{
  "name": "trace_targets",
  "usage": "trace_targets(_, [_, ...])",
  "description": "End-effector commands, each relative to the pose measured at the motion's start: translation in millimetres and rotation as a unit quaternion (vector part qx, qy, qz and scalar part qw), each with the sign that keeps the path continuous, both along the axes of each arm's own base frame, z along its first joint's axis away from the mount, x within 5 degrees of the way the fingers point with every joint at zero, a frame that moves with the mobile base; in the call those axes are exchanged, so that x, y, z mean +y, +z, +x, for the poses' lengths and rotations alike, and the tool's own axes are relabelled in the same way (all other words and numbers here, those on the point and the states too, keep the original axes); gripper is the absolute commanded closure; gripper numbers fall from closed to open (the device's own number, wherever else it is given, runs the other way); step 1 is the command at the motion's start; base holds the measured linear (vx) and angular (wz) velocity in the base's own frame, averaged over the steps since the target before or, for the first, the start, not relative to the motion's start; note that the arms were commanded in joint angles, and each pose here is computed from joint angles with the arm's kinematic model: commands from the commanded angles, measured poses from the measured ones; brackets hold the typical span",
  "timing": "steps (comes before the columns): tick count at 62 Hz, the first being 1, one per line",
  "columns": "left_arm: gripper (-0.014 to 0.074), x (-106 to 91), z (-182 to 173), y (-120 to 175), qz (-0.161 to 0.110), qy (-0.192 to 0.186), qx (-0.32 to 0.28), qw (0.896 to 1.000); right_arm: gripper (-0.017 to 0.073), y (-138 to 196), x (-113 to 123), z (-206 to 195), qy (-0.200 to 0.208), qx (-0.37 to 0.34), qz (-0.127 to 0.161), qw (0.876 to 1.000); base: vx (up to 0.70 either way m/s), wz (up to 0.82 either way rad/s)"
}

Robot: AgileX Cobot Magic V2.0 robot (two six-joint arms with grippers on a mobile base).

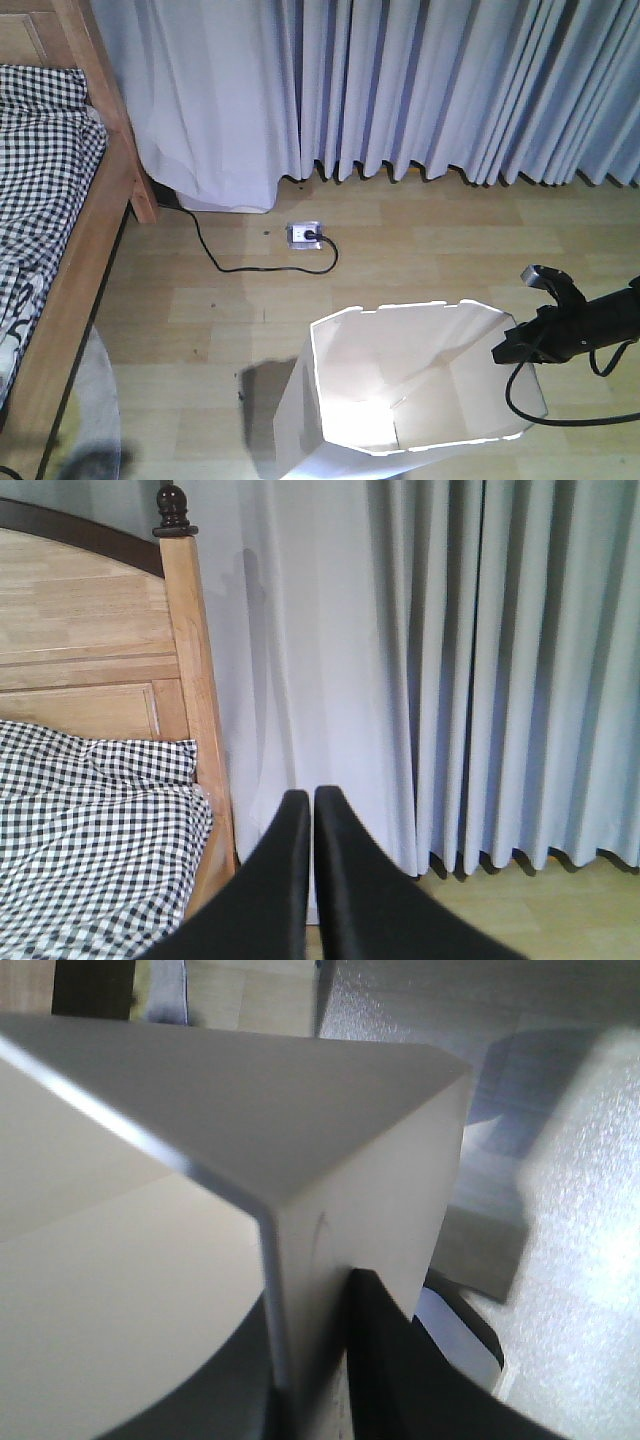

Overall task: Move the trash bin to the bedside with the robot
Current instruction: 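Drive closer to the bed head near the curtains, carrying the bin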

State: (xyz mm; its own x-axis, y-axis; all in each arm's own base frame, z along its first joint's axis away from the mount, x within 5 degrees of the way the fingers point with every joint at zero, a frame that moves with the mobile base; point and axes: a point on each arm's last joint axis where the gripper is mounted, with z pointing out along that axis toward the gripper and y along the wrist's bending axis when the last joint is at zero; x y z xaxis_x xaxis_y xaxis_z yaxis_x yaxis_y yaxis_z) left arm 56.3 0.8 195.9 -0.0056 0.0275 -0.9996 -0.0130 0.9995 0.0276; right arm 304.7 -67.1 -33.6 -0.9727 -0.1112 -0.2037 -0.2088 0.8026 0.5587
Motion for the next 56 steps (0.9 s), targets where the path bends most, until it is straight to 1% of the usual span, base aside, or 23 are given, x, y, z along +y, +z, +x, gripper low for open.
trace_targets(1, [0.0600,-0.5,-0.2,2.9,-0.011,-0.004,-0.035,0.999,0.0563,38.0,12.0,9.0,-0.002,-0.022,0.111,0.994,0.19,0.06])
trace_targets(56, [0.0600,-0.5,-0.2,2.9,-0.011,-0.004,-0.035,0.999,0.0563,38.0,12.0,9.0,-0.002,-0.022,0.111,0.994,0.19,0.06])
